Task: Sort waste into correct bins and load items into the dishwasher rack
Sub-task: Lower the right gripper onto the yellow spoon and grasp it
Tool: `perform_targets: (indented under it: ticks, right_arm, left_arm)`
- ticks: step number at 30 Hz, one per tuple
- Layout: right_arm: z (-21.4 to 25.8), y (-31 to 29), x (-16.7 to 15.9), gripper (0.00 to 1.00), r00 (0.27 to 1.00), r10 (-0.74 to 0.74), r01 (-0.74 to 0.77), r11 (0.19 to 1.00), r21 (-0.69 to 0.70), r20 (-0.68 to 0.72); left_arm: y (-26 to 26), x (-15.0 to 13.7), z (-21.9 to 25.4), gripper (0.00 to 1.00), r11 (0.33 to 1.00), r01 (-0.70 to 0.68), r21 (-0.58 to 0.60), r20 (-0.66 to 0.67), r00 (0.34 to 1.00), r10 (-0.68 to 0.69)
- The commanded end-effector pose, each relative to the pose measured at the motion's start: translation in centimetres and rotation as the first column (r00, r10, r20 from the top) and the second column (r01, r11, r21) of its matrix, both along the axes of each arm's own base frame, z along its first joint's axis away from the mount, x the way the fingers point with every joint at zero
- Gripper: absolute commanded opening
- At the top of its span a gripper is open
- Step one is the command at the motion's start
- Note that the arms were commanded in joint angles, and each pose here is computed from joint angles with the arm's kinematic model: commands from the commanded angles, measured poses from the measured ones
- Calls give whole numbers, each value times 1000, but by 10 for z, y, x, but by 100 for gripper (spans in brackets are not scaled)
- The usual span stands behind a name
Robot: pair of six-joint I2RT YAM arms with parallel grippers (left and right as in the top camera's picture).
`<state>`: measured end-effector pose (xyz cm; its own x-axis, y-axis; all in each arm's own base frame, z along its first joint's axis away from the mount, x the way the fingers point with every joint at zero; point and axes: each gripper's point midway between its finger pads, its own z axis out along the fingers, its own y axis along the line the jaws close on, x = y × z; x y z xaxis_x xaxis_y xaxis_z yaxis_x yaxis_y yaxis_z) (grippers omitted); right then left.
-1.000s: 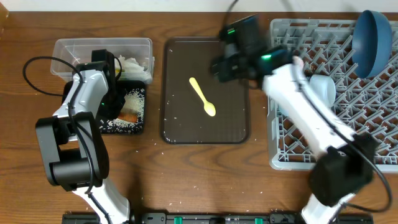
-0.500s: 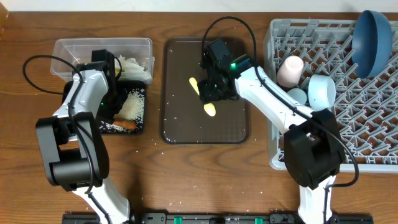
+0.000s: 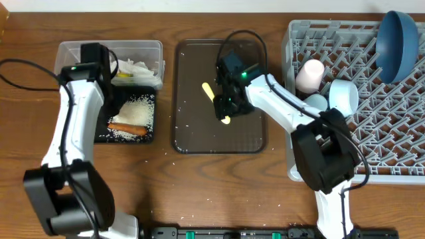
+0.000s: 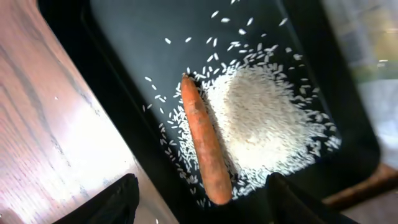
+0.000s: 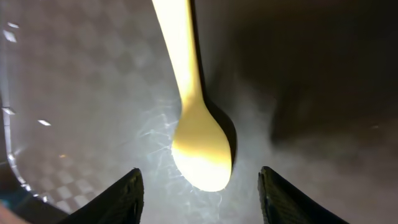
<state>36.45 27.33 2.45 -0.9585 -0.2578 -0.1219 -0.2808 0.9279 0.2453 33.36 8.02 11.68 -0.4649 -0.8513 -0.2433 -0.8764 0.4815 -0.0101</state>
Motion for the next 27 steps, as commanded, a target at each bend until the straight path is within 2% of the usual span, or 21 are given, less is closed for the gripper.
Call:
perform_targets:
  ticks: [1, 14, 20, 27]
  right_arm:
    - [-12, 2, -8, 56, 998, -37, 37, 999, 4, -58]
    - [-23, 5, -4, 46, 996, -44, 47, 998, 33, -76]
    - [-42, 6, -8, 42, 993, -42, 45, 999, 20, -110]
    - [-52, 7, -13, 24, 989, -41, 45, 999, 22, -145]
  left_arm:
    - [4, 0, 8, 68, 999, 26, 22, 4, 1000, -26]
    - [4, -3, 6, 68, 999, 26, 20, -11, 1000, -26]
    - [4, -3, 6, 69, 999, 26, 20, -11, 1000, -26]
    - [4, -3, 6, 69, 999, 26, 20, -10, 1000, -26]
